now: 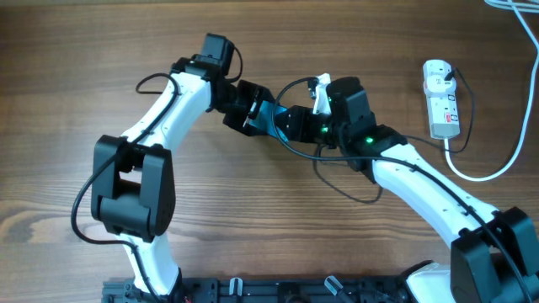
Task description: Plug charger to phone and switch on socket
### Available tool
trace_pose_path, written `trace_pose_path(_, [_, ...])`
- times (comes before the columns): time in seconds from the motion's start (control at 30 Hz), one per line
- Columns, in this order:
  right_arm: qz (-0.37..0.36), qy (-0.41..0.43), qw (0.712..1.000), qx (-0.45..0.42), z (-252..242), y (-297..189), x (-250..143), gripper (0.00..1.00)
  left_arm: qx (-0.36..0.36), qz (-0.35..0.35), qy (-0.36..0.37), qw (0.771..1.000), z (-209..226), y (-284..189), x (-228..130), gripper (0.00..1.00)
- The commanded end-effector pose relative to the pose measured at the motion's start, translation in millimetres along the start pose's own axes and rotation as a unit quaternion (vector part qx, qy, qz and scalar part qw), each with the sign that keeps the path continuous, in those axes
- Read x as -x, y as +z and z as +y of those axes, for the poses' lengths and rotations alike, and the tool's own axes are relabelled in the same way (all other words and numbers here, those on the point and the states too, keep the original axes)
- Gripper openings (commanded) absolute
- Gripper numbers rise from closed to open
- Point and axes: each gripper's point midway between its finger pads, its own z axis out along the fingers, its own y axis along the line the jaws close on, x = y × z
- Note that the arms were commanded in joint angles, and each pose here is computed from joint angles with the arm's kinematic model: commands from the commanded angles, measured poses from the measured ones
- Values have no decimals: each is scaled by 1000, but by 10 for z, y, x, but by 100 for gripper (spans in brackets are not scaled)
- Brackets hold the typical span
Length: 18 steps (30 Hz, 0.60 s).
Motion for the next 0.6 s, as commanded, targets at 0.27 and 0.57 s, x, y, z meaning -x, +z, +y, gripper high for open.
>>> trace_pose_path(0.27, [7,50,998,-45,-215,211,-71,14,-9,-11,34,999,-137,-12,-234,4])
trace_pose_path(0.57, [-11,67,997,-41,-236,167,42,4,-22,-14,38,999,-196,-43,-187,4])
